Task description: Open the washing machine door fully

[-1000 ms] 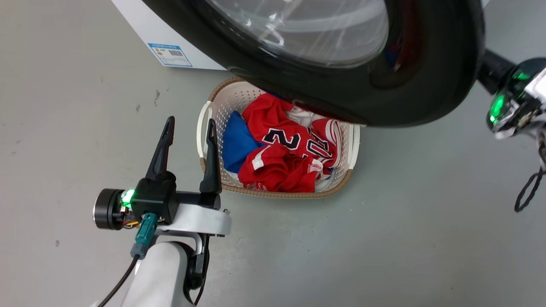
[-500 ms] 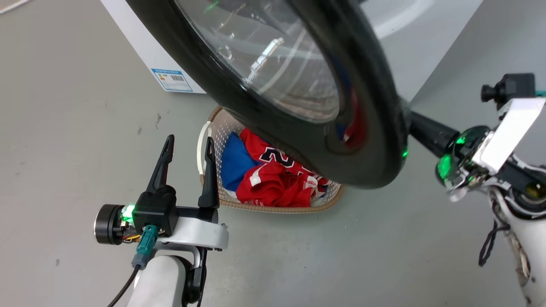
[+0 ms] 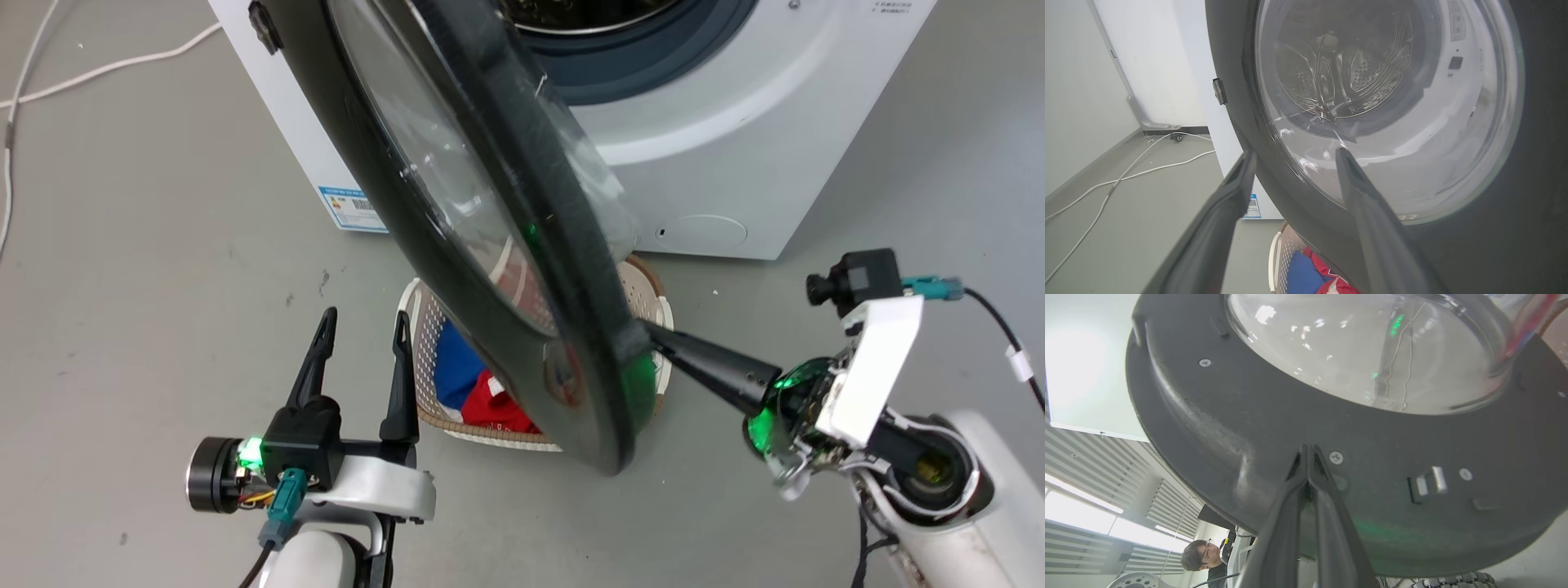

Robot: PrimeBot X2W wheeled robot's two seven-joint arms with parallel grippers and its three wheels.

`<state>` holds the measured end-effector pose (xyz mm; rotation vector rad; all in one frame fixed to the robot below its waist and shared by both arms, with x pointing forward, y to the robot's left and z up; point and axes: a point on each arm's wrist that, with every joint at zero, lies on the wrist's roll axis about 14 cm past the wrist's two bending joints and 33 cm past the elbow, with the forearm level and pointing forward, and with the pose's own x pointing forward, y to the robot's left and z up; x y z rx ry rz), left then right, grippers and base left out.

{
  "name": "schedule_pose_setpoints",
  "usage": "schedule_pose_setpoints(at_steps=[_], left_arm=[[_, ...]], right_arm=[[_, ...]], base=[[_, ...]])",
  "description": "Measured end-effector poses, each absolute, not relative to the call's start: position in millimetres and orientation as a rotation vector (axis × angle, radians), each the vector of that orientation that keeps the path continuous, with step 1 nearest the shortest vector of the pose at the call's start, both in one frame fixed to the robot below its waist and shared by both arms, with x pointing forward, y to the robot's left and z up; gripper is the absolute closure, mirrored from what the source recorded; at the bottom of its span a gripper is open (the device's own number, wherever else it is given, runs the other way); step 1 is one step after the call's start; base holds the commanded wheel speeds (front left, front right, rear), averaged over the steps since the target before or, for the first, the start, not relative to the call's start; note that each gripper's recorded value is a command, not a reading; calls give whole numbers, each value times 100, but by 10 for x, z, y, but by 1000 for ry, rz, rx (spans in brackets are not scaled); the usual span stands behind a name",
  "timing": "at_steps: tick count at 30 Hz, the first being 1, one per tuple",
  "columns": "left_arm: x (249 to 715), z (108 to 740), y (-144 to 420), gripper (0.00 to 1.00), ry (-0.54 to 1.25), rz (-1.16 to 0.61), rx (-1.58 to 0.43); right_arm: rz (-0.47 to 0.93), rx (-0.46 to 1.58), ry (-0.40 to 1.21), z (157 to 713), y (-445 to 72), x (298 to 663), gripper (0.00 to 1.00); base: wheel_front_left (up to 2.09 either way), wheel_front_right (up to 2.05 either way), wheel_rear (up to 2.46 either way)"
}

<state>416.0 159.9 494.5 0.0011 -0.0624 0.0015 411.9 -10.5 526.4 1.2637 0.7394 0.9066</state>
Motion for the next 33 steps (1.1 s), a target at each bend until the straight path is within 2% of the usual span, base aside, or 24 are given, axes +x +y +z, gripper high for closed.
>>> schedule_pose_setpoints(at_steps=[7, 14, 19, 22, 23, 25, 26, 33], left_arm=[[4020, 5006, 1632, 0, -73, 13, 1], [3942, 5043, 1655, 0, -80, 22, 1], [3870, 5063, 1678, 0, -84, 30, 1], [3818, 5077, 1692, 0, -87, 35, 0], [3781, 5083, 1694, 0, -88, 36, -1], [3749, 5102, 1689, 0, -94, 36, -2], [3734, 5112, 1689, 0, -96, 36, -3], [3632, 5165, 1694, 0, -113, 35, 1]], right_arm=[[989, 1303, 796, 5334, 208, 3759, 100], [1016, 1340, 826, 5357, 387, 3584, 100], [975, 1378, 827, 5305, 395, 3512, 100], [918, 1415, 770, 5323, 287, 3561, 100], [870, 1454, 697, 5388, 159, 3632, 94], [797, 1500, 606, 5438, -33, 3726, 51], [758, 1519, 562, 5452, -142, 3767, 0], [530, 1564, 290, 5547, -818, 3859, 0]], base=[[0, 0, 0], [0, 0, 0], [0, 0, 0], [0, 0, 0], [0, 0, 0], [0, 0, 0], [0, 0, 0], [0, 0, 0]])
